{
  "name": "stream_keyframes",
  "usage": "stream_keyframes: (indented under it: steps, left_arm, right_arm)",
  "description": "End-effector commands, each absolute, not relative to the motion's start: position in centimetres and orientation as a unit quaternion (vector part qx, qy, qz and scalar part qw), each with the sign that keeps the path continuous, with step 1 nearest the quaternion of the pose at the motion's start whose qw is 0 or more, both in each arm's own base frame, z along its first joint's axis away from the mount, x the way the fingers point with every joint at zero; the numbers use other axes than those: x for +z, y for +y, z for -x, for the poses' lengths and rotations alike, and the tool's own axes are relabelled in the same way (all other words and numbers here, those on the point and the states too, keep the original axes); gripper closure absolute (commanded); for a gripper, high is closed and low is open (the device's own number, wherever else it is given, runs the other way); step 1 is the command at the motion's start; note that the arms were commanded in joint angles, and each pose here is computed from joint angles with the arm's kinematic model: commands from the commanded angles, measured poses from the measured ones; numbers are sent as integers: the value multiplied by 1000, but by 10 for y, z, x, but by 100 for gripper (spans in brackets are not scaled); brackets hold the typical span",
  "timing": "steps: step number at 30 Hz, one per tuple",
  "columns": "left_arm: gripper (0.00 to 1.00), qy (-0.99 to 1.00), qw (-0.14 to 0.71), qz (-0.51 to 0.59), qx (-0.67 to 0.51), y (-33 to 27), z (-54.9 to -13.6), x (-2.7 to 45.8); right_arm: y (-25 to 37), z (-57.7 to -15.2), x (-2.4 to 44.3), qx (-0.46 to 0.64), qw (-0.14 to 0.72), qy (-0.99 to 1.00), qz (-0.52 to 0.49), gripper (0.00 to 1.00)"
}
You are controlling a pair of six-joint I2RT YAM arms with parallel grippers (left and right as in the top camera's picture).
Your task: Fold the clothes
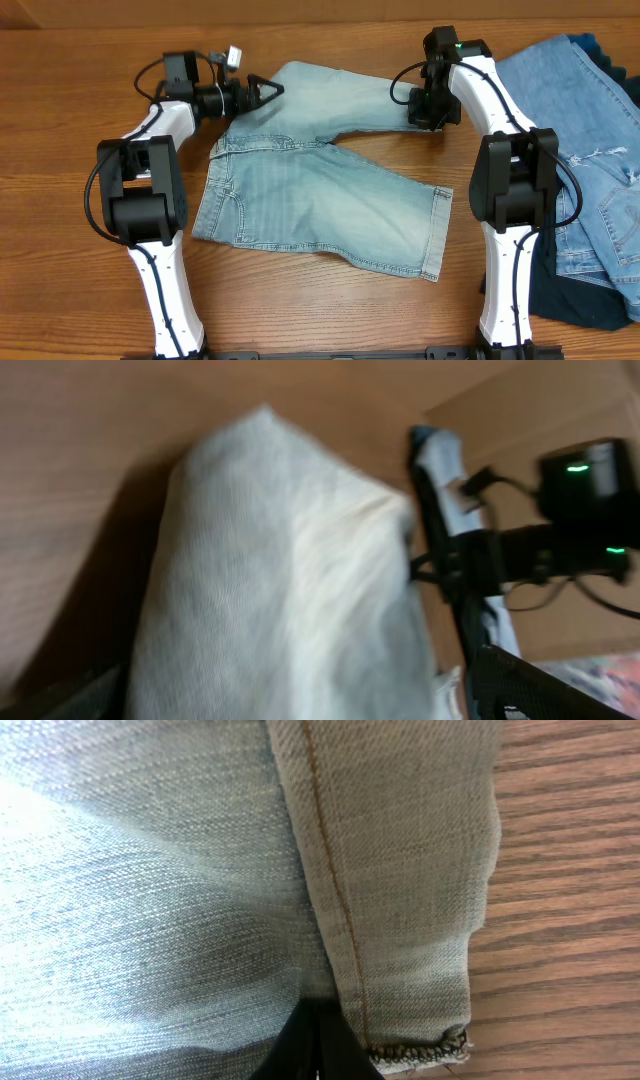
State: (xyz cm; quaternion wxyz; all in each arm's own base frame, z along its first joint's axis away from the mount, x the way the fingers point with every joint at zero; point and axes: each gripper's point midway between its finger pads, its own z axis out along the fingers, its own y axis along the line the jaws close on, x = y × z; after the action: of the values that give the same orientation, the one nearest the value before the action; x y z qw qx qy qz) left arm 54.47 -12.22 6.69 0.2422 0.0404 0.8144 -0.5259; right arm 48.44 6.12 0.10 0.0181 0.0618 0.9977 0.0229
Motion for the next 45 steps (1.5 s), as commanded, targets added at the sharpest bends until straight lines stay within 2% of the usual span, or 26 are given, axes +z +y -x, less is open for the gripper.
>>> stream_keyframes:
  steps: [1,9,14,16,17,18,21,24,28,31,36,41,45]
  left_arm:
    - [0,756,260,-121,-589,-140,-546,126]
    - [0,668,257,-235,-658,-156,-525,188]
    - [0,671,275,-226,-650,-140,-533,196]
    - [0,694,279,-176,-640,-125,-545,185]
    - [0,746,289,-77,-595,-97,-568,155]
    - [0,771,289,-35,-567,-85,-575,138]
    - [0,841,265,32,-471,-57,-572,85]
    - [0,890,248,28,-381,-47,-559,64]
    - [0,928,245,-29,-280,-38,-536,85]
    - [0,936,202,-63,-281,-41,-509,74]
    - [0,933,149,-57,-322,-53,-485,38]
    - [0,947,137,-49,-287,-41,-477,17]
    - [0,929,139,-52,-339,-56,-474,20]
  right_arm:
    - [57,-459,-37,9,-42,997,-59,96]
    - [57,-458,-37,9,-43,997,-59,96]
    - [57,-456,-37,9,-46,997,-59,96]
    - [57,-457,-37,9,-46,997,-59,96]
    - [57,-456,-37,9,-46,997,-59,96]
    - [57,-456,-37,9,-46,997,-59,96]
    - [56,-455,-37,8,-49,997,-59,96]
    - [56,-455,-37,8,-48,997,-59,96]
    - [56,-455,-37,8,-49,997,-60,96]
    - [56,-455,-37,8,-49,997,-59,96]
    - [57,-456,-37,8,-48,997,-59,96]
    - [57,-456,-37,9,-48,997,-58,96]
    - [57,-456,-37,9,-46,997,-58,96]
